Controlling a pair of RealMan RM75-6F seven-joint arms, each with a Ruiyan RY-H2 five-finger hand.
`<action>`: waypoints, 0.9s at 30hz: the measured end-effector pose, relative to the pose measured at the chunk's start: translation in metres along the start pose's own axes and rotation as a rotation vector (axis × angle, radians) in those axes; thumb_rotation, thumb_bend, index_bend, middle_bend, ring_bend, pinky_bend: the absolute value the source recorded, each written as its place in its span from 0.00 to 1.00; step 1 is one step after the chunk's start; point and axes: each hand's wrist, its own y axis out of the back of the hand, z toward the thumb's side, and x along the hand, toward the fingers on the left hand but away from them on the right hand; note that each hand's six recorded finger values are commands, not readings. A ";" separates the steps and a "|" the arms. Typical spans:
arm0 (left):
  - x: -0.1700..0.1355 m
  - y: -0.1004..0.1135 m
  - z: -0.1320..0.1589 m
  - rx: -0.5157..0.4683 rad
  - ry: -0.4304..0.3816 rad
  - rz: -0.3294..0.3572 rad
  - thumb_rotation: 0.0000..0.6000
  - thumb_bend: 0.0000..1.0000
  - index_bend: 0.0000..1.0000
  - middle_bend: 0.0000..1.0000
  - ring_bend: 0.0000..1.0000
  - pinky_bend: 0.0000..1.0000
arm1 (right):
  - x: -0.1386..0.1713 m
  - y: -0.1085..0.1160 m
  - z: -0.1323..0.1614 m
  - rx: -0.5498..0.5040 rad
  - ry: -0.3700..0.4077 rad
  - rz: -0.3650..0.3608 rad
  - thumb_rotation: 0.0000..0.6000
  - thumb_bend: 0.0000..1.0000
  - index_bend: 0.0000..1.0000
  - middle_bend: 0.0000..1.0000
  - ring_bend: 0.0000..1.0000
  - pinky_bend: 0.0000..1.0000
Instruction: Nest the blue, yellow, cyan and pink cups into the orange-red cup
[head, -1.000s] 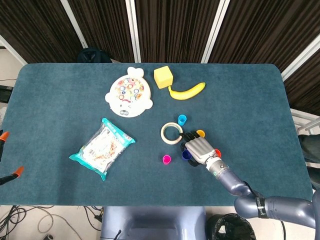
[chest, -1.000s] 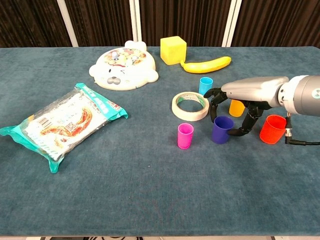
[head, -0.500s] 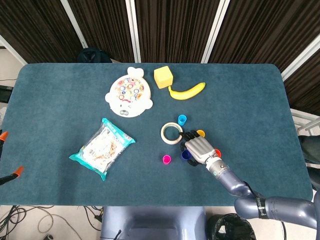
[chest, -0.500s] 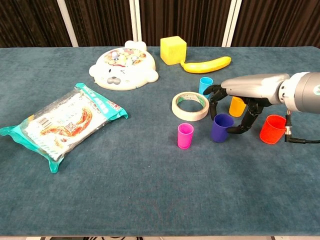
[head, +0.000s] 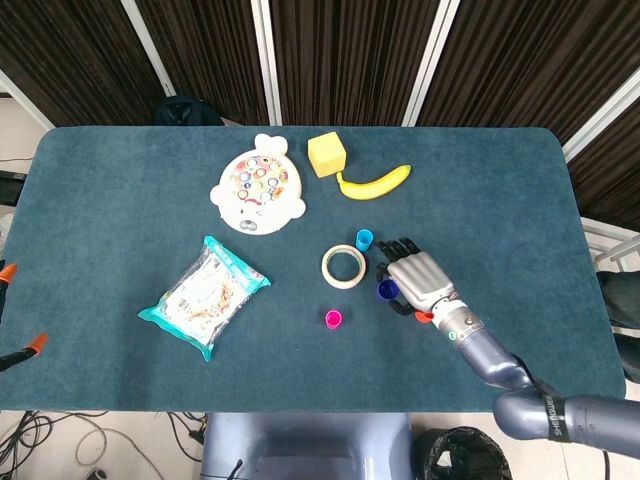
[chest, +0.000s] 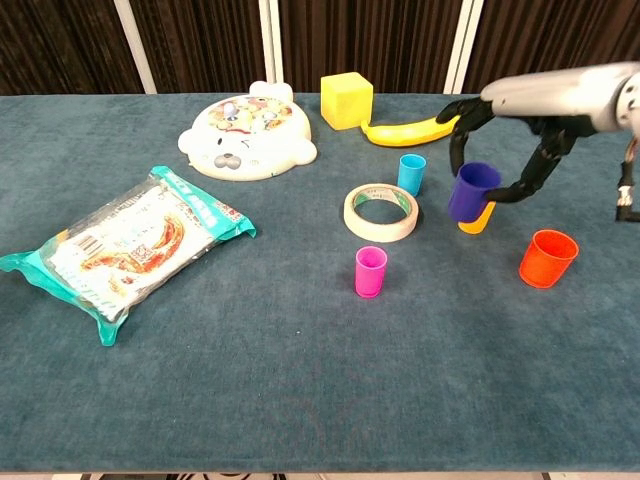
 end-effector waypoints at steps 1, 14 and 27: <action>0.000 0.000 0.000 0.000 0.000 0.000 1.00 0.13 0.05 0.02 0.00 0.00 | 0.002 0.003 -0.003 0.000 -0.008 -0.002 1.00 0.41 0.46 0.03 0.06 0.03; -0.001 -0.001 0.002 0.001 -0.003 -0.002 1.00 0.13 0.05 0.02 0.00 0.00 | 0.033 0.004 -0.033 0.000 -0.059 0.010 1.00 0.41 0.47 0.03 0.06 0.03; -0.001 -0.002 0.003 0.004 -0.006 -0.004 1.00 0.13 0.05 0.02 0.00 0.00 | 0.042 -0.010 -0.052 0.003 -0.083 0.022 1.00 0.41 0.48 0.03 0.06 0.04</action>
